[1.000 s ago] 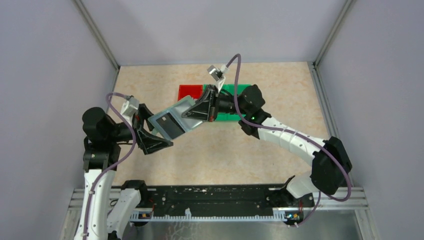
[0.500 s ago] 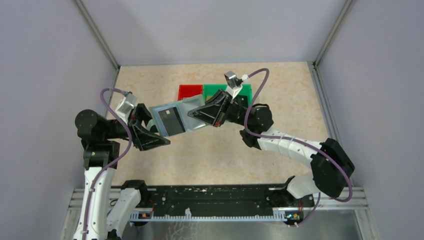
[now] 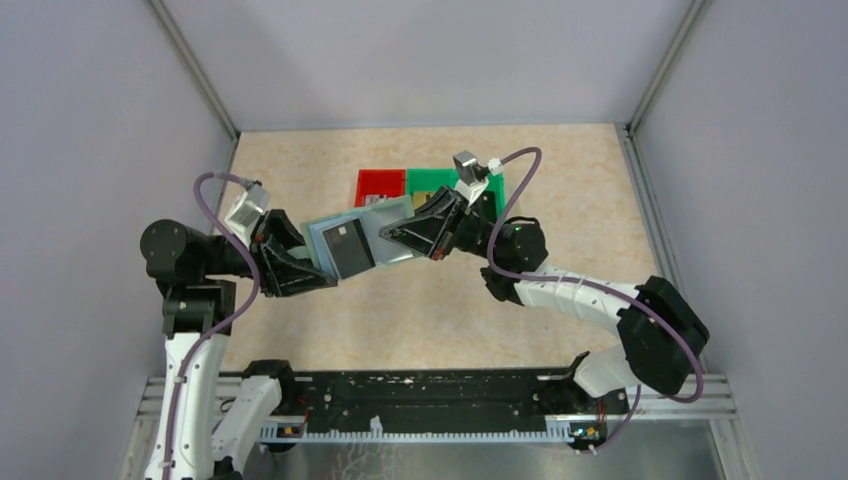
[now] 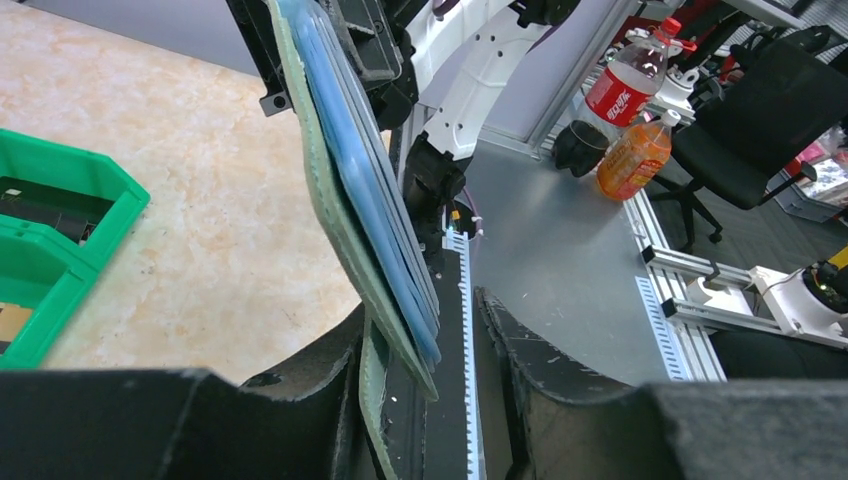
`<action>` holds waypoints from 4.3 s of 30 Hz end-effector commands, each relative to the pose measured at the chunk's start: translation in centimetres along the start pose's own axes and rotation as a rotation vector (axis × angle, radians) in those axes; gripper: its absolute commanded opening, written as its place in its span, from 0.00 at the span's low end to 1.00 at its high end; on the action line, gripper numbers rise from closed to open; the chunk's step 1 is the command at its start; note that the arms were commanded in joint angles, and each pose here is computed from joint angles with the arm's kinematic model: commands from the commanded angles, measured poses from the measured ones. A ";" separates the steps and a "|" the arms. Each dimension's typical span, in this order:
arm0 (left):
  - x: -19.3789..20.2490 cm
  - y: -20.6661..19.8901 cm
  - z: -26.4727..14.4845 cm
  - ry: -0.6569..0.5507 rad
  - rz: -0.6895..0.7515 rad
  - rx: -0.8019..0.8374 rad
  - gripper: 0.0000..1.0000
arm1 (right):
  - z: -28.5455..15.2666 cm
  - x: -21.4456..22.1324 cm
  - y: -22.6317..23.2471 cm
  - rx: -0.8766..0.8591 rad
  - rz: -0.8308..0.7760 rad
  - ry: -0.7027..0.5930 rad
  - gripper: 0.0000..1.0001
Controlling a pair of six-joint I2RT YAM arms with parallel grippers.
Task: Take the credit cards out of the card holder
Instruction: Remove the credit card from the card holder.
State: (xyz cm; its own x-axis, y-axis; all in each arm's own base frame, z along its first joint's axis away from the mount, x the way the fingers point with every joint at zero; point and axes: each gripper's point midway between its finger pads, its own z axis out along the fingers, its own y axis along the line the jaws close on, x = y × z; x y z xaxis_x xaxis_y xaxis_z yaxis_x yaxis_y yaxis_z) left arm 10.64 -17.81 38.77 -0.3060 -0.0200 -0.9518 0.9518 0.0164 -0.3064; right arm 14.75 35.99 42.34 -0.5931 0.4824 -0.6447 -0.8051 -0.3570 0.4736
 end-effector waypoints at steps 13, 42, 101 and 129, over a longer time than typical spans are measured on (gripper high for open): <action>-1.0 1.4 0.2 -0.058 0.018 -0.072 0.10 | 0.1 0.2 3.2 -0.117 0.013 -0.053 0.01; 1.1 6.5 -0.5 -0.016 -0.111 -0.289 0.00 | 1.9 -1.6 2.8 0.140 -0.097 0.382 0.43; 1.9 8.6 -0.4 0.040 -0.253 -0.248 0.00 | -2.2 0.5 -4.3 0.038 0.074 0.266 0.00; 2.6 7.5 -0.3 0.051 -0.201 -0.194 0.00 | -0.7 -0.5 -7.4 0.168 -0.040 0.266 0.33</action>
State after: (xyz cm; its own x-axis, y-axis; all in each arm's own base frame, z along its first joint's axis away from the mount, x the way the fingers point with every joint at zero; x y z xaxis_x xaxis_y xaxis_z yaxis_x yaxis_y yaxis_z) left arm 17.92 -17.36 33.28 -0.5544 -0.0049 -0.8322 0.8061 0.2455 -0.5385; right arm 20.44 37.21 36.71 -0.6304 0.2283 -0.7420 -0.7762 -0.2034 0.5968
